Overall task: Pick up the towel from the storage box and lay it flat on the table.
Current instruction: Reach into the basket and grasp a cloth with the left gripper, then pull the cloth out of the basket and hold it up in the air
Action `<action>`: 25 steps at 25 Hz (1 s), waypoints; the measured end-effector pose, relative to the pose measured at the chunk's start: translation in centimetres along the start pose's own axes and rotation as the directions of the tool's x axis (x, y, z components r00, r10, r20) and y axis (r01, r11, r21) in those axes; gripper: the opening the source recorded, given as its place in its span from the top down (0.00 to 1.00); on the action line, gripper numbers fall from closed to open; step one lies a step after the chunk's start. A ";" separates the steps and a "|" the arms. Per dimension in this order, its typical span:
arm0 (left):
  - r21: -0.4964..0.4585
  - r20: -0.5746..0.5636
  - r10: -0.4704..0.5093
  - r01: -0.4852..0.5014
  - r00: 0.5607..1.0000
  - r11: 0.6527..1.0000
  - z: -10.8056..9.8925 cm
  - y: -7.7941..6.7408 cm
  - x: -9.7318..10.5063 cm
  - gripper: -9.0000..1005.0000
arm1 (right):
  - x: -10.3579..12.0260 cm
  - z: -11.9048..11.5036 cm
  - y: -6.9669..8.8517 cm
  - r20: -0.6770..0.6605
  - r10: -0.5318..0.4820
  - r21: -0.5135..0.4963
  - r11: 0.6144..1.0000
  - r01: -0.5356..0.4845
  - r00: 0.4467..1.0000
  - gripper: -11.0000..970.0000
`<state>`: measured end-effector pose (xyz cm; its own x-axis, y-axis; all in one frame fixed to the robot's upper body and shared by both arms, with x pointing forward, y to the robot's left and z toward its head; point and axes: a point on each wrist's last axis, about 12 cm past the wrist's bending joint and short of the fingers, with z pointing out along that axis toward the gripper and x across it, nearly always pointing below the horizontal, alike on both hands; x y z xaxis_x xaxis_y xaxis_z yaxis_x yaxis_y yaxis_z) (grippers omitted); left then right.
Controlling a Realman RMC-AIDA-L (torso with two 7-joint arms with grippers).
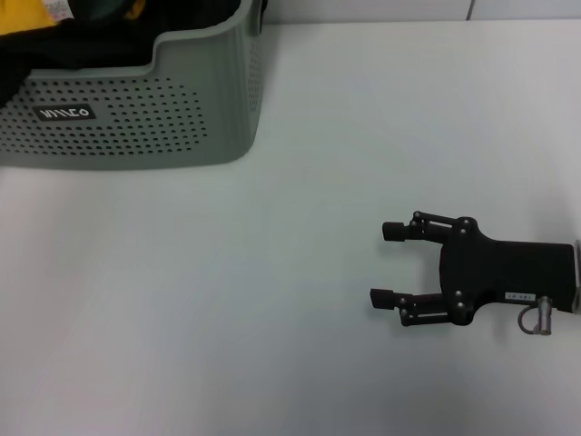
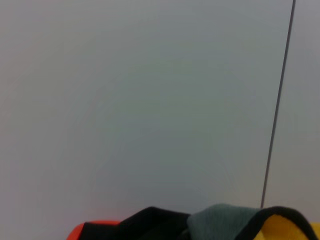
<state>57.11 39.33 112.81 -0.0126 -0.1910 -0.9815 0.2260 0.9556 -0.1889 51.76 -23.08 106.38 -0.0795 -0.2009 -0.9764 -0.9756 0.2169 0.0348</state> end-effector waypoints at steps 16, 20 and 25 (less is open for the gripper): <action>-0.009 0.033 -0.039 0.039 0.999 0.999 0.7 -0.2 -0.1 0.89 | 0.4 -0.1 0.4 0.003 0.019 -0.005 1.000 -0.019 1.000 0.12; 0.033 0.052 -0.049 0.047 0.997 0.998 0.5 -0.6 -0.2 0.96 | 0.4 -0.1 0.4 0.003 0.017 -0.005 1.000 -0.017 1.000 0.12; 0.294 0.164 -0.124 0.071 0.979 0.953 -1.4 -2.8 -1.6 0.98 | 0.3 -0.2 0.3 0.009 0.005 0.001 1.000 -0.005 1.000 0.12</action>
<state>55.12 37.28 114.85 0.1190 -0.3417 -0.9323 0.5010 0.8313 -0.2407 51.37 -23.21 106.11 -0.0822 -0.1917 -0.9780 -0.9750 0.2186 0.0391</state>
